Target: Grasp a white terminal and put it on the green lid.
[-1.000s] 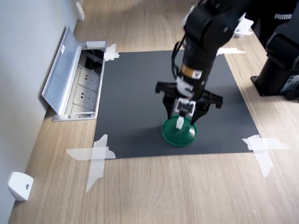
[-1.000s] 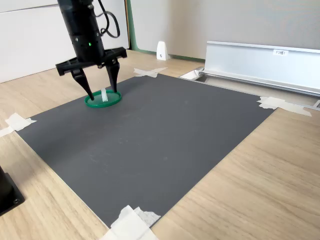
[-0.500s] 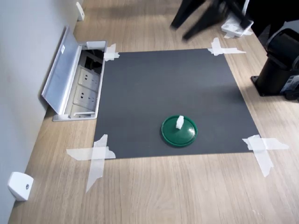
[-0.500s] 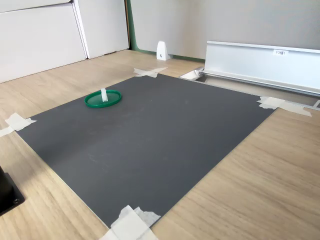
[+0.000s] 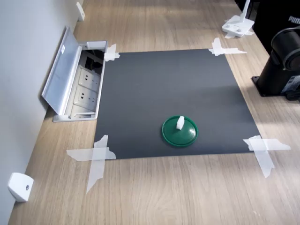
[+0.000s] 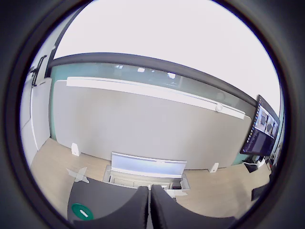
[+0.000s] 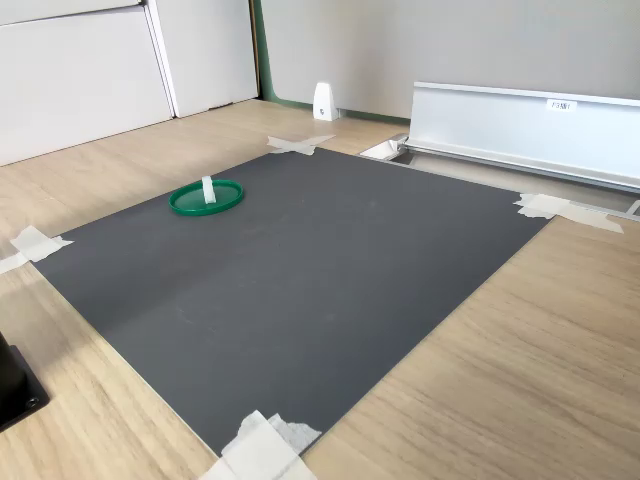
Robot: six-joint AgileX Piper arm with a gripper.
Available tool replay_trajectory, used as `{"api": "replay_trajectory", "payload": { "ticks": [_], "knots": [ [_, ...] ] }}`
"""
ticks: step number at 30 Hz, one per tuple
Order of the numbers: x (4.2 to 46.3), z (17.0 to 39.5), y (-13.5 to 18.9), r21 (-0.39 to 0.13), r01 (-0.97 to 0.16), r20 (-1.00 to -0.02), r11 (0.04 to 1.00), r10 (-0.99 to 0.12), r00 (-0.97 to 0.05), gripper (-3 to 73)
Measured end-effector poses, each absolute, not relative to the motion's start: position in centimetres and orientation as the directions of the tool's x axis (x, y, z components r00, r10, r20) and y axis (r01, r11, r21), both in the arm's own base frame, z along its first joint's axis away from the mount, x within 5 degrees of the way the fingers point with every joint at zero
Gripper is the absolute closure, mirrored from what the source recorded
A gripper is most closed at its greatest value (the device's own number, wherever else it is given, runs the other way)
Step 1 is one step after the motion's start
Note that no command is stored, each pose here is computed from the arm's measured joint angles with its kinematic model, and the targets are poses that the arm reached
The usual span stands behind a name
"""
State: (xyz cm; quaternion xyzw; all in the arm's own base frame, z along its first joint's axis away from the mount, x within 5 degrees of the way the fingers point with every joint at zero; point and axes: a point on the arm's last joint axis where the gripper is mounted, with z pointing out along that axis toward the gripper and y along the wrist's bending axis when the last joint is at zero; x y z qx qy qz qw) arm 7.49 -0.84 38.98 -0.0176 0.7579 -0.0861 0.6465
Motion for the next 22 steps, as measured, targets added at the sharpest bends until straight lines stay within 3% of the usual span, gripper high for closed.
{"api": "replay_trajectory", "payload": {
  "ticks": [8,12,22],
  "knots": [
    [2.9,31.8,-0.4,-0.129,0.139,-0.989,0.982,-0.116,-0.097,70.1],
    [1.8,29.5,-0.2,-0.114,0.140,-0.993,0.984,-0.107,-0.059,70.2],
    [3.4,24.7,-0.4,-0.098,0.121,-0.977,0.988,-0.073,-0.202,70.3]
  ]
}}
